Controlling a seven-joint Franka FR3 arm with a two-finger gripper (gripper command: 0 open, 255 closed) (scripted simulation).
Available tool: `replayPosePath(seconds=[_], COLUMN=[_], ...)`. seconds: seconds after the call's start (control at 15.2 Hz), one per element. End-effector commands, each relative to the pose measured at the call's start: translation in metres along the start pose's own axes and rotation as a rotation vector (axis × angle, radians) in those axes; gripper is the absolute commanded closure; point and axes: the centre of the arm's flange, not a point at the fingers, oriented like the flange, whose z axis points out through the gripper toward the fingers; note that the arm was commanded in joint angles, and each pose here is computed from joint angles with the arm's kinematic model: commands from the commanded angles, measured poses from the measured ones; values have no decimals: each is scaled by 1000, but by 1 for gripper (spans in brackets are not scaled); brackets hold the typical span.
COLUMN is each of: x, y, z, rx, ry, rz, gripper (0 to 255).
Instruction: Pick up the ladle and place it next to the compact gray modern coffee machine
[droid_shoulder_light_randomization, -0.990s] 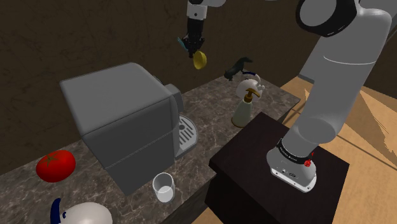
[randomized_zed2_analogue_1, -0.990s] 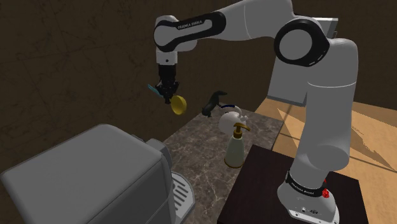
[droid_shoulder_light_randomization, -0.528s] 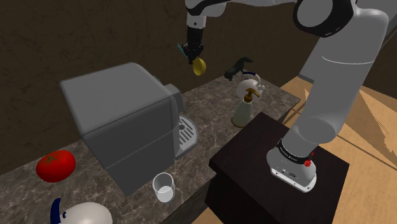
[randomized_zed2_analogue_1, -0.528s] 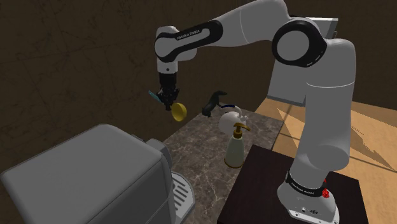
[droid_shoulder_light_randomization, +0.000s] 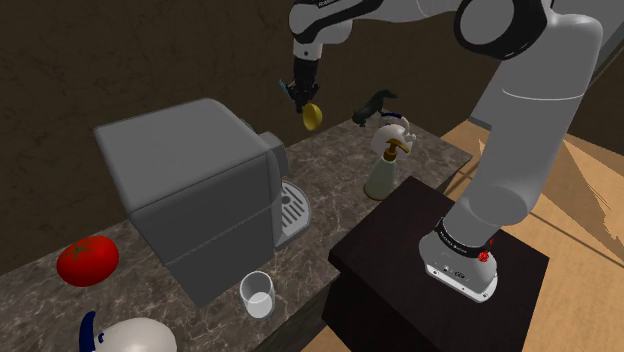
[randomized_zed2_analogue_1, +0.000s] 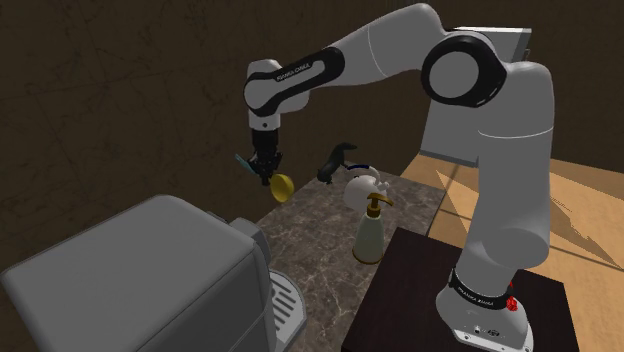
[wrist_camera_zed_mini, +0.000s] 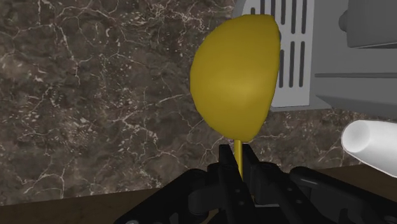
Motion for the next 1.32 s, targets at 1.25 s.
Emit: replayPosePath(seconds=[1.25], x=[7], y=[17], z=[109], rx=[0], ry=[0], rz=[0], gripper=[255])
